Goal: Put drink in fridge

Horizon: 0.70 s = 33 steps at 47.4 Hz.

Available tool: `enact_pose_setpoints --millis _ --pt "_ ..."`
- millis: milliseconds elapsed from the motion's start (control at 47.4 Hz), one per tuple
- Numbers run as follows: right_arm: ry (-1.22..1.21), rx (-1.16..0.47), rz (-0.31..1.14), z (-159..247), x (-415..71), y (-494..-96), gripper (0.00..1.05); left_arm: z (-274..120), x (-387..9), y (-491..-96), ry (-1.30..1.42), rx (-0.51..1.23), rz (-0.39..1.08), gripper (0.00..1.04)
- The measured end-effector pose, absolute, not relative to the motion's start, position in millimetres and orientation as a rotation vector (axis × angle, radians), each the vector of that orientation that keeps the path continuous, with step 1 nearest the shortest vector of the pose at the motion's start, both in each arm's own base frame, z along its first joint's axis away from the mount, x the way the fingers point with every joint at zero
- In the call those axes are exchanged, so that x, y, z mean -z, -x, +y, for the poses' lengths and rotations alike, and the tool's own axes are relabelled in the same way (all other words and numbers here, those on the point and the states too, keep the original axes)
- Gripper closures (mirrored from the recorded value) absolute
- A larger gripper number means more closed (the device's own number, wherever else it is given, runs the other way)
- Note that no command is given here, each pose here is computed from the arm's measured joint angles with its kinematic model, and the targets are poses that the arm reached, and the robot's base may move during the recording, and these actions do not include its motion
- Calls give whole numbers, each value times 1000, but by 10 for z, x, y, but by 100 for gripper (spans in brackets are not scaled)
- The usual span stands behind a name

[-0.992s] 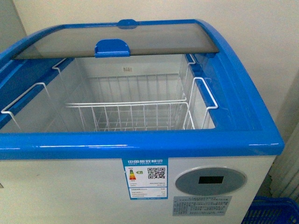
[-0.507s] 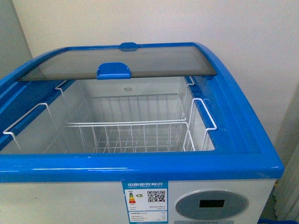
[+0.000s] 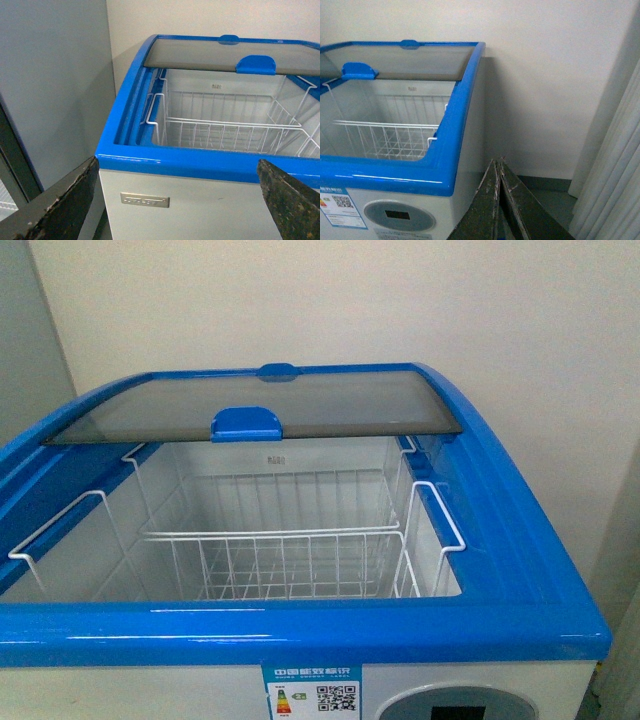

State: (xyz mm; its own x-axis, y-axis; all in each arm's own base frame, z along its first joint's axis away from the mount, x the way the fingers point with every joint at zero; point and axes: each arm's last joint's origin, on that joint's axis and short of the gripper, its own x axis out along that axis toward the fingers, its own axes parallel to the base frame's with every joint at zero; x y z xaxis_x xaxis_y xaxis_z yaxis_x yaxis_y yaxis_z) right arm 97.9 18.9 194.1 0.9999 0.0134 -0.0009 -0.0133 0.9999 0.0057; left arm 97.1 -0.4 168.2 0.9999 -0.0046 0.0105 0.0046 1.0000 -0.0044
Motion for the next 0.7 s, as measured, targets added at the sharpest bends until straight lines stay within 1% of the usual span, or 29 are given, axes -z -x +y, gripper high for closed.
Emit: enact_pose_setpoints --millis 148,190,274,507,697 --pt "-5 -10 1 123 -1857 -979 102 -4 -1682 -971 4 5 -10 8" --pt "-4 -40 1 82 -1840 -978 102 -4 -1682 -971 4 5 -10 8" --pt "-4 -2 0 12 -1815 -978 102 -4 -1682 -971 4 4 -10 8" --pt "-4 -1 6 3 -1752 -980 102 -4 -1682 -971 4 5 -10 8" --pt "-3 -1 -27 1 -1750 -958 102 -4 -1682 -971 4 5 -10 8"
